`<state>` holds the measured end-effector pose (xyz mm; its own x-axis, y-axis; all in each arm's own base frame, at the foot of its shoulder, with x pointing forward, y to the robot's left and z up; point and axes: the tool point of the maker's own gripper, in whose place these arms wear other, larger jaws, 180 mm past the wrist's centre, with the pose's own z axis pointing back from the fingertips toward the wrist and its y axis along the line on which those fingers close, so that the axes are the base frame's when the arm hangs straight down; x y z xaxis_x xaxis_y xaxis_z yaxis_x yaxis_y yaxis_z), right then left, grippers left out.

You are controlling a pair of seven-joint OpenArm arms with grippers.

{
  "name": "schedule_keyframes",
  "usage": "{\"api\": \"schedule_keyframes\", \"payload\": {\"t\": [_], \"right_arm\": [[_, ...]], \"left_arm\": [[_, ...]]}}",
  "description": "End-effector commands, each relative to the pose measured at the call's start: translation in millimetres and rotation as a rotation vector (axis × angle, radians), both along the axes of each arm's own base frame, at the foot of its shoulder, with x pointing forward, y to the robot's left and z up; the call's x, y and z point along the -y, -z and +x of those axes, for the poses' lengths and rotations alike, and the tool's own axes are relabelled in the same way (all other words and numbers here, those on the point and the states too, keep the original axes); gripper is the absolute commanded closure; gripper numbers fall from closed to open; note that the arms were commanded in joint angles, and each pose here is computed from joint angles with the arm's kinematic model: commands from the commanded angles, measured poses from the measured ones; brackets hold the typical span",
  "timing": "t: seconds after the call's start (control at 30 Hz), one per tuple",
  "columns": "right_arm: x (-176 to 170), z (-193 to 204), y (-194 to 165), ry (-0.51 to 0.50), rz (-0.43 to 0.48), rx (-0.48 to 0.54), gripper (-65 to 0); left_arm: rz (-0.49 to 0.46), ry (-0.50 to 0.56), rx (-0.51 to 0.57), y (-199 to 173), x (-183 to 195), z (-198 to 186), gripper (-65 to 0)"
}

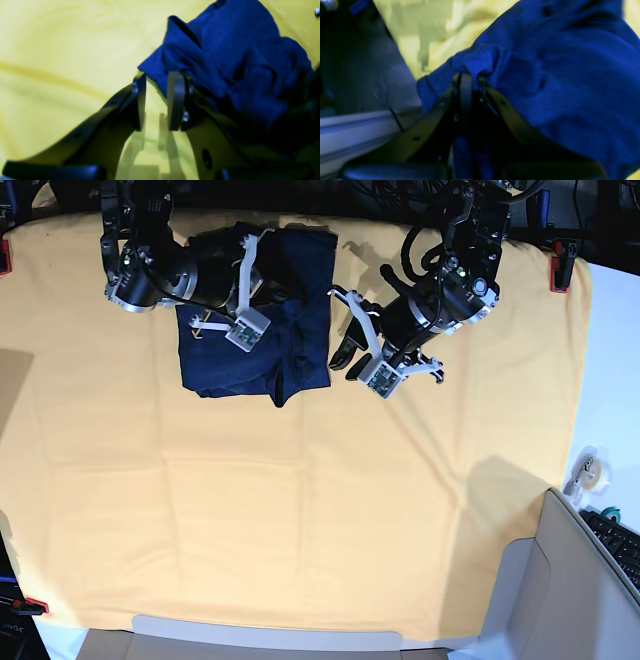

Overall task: Fold the T-shirt properly
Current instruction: 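Tuck the folded end down with the right gripper and withdraw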

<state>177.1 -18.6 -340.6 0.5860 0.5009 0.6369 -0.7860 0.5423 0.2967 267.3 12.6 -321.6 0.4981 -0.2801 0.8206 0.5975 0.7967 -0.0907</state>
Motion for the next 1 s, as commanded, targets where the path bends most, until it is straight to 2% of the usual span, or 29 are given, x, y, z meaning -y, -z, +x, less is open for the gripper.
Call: {"api": "schedule_keyframes", "payload": {"t": [0.0, 0.13, 0.23, 0.5, 0.63, 0.73, 0.9, 0.97], "right_arm": [[-5, 2, -5, -0.015, 0.006, 0.027, -0.8], [-3, -4, 11, -0.046, -0.100, 0.030, -1.0], [-7, -10, 22, -0.082, -0.135, 0.013, -1.7], [-9, 0, 19, -0.115, -0.157, 0.052, -21.3], [-9, 19, 8, -0.114, -0.158, 0.109, -26.9], [-12, 38, -9, -0.115, -0.123, 0.162, -27.4], [-37, 53, -44, -0.147, 0.022, 0.214, -27.5], [-41, 59, -52, -0.131, 0.055, 0.227, -27.5]], "left_arm": [[-0.023, -0.001, 0.041, -12, 2, 5, -15.4], [-0.024, -0.004, 0.042, -12, 2, 6, -15.4], [-0.024, -0.007, 0.042, -12, 1, 6, -15.4], [-0.024, -0.007, 0.042, -12, 1, 6, -15.4], [-0.024, -0.007, 0.042, -12, 1, 6, -15.4], [-0.024, -0.007, 0.042, -12, 1, 6, -15.4], [-0.029, -0.009, 0.043, -13, 2, 7, -15.4], [-0.030, -0.010, 0.043, -13, 2, 7, -15.4]]}}
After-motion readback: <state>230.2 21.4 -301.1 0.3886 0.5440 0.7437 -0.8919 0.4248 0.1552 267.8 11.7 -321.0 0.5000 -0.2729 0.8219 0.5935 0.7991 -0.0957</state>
